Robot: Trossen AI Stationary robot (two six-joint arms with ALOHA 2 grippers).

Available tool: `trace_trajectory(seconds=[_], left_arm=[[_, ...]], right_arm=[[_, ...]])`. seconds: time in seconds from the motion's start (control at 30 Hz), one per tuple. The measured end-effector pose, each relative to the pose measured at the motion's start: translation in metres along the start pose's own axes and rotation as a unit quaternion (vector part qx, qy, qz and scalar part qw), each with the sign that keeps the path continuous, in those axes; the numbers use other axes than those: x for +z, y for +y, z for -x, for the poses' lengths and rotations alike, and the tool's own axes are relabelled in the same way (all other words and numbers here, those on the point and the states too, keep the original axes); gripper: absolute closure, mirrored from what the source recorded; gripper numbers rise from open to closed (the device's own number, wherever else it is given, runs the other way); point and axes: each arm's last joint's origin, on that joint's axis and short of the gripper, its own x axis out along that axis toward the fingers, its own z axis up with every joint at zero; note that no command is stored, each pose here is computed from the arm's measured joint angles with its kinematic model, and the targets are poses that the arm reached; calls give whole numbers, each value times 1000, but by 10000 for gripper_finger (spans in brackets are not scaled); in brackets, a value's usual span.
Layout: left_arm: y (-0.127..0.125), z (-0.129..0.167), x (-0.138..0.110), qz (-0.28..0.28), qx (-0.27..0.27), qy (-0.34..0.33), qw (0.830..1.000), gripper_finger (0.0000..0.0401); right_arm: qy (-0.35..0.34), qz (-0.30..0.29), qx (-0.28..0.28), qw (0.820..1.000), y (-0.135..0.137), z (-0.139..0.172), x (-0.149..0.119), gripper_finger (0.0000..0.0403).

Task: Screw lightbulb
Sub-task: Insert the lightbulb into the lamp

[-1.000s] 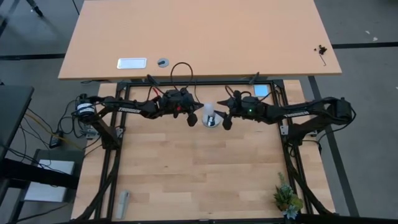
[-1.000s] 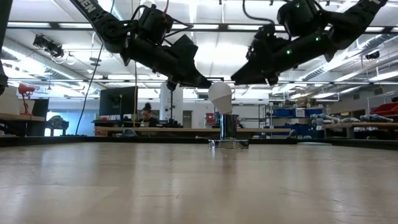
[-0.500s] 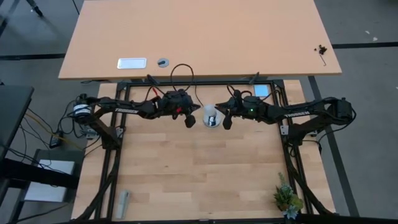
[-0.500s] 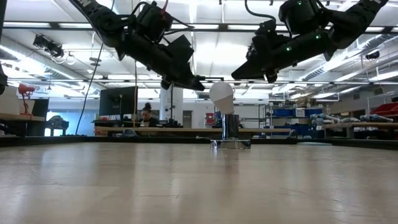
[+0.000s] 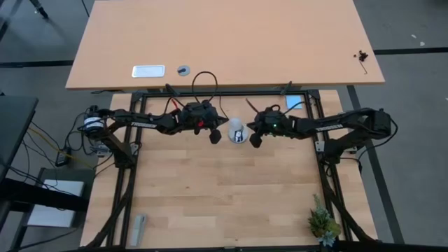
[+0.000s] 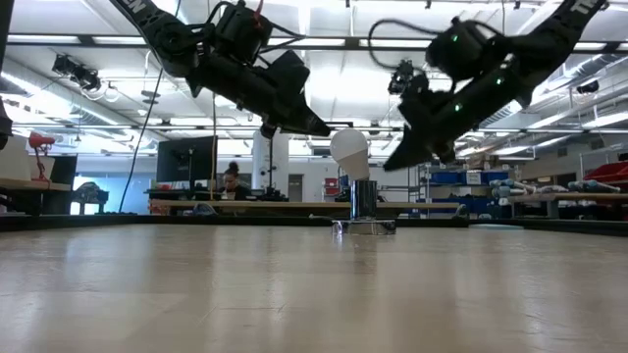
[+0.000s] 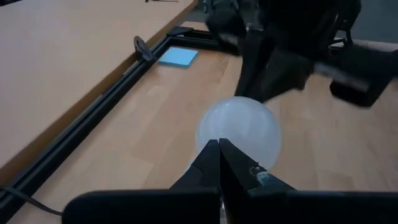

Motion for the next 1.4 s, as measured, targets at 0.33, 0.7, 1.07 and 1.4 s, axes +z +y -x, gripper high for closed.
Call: trace_trajectory(seconds=[0.33, 0.7, 1.07, 1.4], left_arm=[[0, 0, -2, 6, 0, 12, 1000, 401], [0, -2, -5, 9, 1, 16, 1000, 401], [2, -2, -1, 10, 3, -2, 1000, 401], [13, 17, 8, -12, 60, 18, 998, 401]], right_arm=[[32, -35, 20, 999, 2, -32, -22, 380], [20, -40, 44, 998, 5, -44, -22, 382], [7, -40, 56, 998, 7, -44, -19, 382], [11, -46, 69, 997, 9, -44, -20, 383]])
